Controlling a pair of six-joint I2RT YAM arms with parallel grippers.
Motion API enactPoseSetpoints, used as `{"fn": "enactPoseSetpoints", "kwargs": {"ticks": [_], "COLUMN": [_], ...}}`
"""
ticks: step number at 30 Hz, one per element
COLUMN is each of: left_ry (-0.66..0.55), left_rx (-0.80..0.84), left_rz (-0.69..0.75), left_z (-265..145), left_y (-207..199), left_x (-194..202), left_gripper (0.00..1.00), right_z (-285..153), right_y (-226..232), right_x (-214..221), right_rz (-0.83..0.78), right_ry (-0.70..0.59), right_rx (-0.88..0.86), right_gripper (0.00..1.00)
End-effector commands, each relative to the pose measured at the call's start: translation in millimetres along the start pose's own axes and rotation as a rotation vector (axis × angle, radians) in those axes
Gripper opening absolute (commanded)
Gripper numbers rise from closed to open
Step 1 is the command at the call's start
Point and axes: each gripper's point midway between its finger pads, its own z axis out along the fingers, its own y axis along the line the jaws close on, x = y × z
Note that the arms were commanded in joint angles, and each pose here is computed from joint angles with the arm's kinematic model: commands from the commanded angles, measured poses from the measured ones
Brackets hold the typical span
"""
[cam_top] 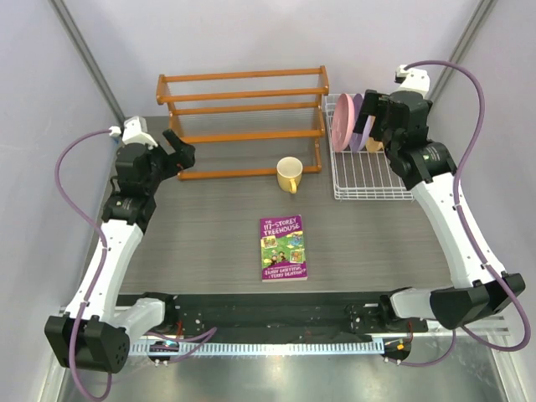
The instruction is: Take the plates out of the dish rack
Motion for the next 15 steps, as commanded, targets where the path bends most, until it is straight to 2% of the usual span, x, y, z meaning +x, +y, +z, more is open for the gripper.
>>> {"fn": "enactPoseSetpoints", "kwargs": {"ticks": [1,2,3,5,10,11,15], "left_ry": [-0.07,-0.065,-0.059,-0.048,-0.025,-0.025,-0.001], "left_rx": [-0.078,-0.07,-0.071,-0.066,-0.037,-0.031,-0.061], "left_rz": [0.031,0.033,0.034,0.03,0.066,0.077,0.098], "left_z": [-9.2,-8.0,-6.0,-3.1,-1.3,-0.1,3.7], "left_y": [9.1,7.7,8.5,8.9,9.6,10.9,20.7], "left_x": [-26.2,-25.7,-24.4,-18.9,-6.3,-3.1,7.1], "left_gripper": [0.99,0.99,1.0,1.0,0.99,1.0,1.0], "right_z": [-9.1,-14.8,-8.3,-0.4,35.8,39.2,71.4], "right_y": [-3.2,2.1,6.4,7.3,1.6,2.9,12.3], "right_x": [-20.5,-21.0,-2.9,-7.2,-6.6,-17.5,-13.3], "right_rz": [0.091,0.089,0.077,0.121,0.03,0.018,-0.044], "right_ry": [-0.085,-0.096,-0.074,-0.131,-0.102,-0.116,-0.076], "right_rx": [0.013,-0.033,-0.057,-0.061,0.06,0.07,0.098], "right_gripper": [1.0,1.0,1.0,1.0,1.0,1.0,0.99]}}
